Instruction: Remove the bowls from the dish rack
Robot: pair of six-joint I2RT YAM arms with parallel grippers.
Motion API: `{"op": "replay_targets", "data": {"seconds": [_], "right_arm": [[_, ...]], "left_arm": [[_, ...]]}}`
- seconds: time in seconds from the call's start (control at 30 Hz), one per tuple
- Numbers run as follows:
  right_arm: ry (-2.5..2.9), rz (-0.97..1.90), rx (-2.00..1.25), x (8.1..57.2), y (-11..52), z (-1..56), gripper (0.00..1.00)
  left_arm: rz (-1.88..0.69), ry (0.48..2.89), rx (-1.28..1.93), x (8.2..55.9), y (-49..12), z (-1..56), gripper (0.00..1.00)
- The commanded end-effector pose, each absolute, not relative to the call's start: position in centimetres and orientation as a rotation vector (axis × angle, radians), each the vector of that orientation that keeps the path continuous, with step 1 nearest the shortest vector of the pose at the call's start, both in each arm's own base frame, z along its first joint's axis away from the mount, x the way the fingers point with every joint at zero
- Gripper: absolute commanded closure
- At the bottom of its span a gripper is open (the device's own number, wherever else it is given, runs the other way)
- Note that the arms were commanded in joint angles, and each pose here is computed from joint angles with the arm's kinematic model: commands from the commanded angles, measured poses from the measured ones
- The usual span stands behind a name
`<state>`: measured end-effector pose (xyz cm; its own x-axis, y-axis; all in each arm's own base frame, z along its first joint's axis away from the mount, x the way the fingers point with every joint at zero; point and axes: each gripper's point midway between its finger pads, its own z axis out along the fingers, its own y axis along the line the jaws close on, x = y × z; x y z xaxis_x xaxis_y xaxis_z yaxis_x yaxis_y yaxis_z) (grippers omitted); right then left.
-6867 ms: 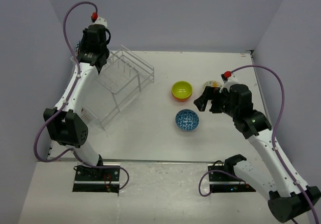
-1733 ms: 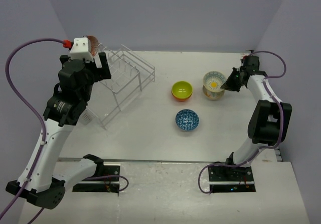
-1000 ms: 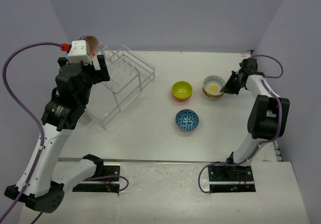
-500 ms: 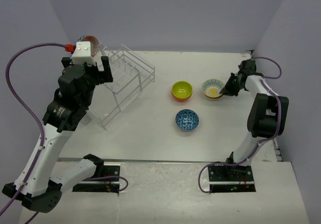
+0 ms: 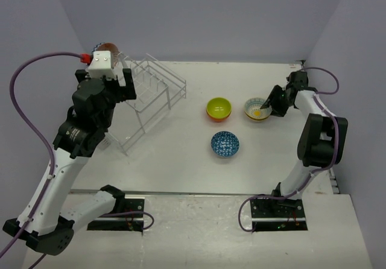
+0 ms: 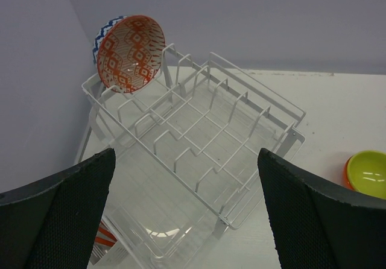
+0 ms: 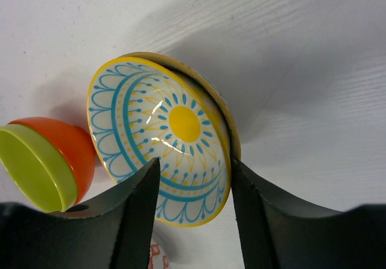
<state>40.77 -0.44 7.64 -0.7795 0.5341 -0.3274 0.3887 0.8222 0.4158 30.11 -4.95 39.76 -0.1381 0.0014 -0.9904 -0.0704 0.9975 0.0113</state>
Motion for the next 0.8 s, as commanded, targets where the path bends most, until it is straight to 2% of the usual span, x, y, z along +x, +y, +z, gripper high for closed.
{"op": "replay_targets", "data": {"seconds": [0.0,0.1,0.33,0.4,0.43,0.47,0.63,0.77], "right_arm": [[2.505,0.403,0.659,40.8,-1.2,11.1,0.46],[2.47,0.355,0.654,40.4,-1.8,12.8,0.38],[2.382,0.331,0.623,39.3,-1.6,16.3,0.3],[2.346,0.353,0.552,38.6,0.2,17.4,0.17],[2.281,0.357,0.5,38.0,1.1,19.8,0.11],[2.259,0.365,0.462,37.6,1.9,20.6,0.01],[2.113,0.723,0.162,34.7,8.9,25.2,0.01],[2.049,0.87,0.077,33.1,10.9,27.5,0.01]], "left_arm": [[0.065,1.674,-0.057,30.8,-5.2,41.0,0.0],[0.115,1.698,-0.101,31.9,-4.7,40.6,0.0],[0.368,1.697,-0.285,33.9,-0.4,42.5,0.0],[0.492,1.63,-0.382,34.0,2.2,44.4,0.0],[0.564,1.621,-0.366,34.3,3.2,45.0,0.0],[0.589,1.591,-0.382,34.8,3.8,45.8,0.0],[0.7,1.62,-0.342,38.8,6.3,45.6,0.0],[0.728,1.668,-0.229,42.0,5.7,44.1,0.0]]}}
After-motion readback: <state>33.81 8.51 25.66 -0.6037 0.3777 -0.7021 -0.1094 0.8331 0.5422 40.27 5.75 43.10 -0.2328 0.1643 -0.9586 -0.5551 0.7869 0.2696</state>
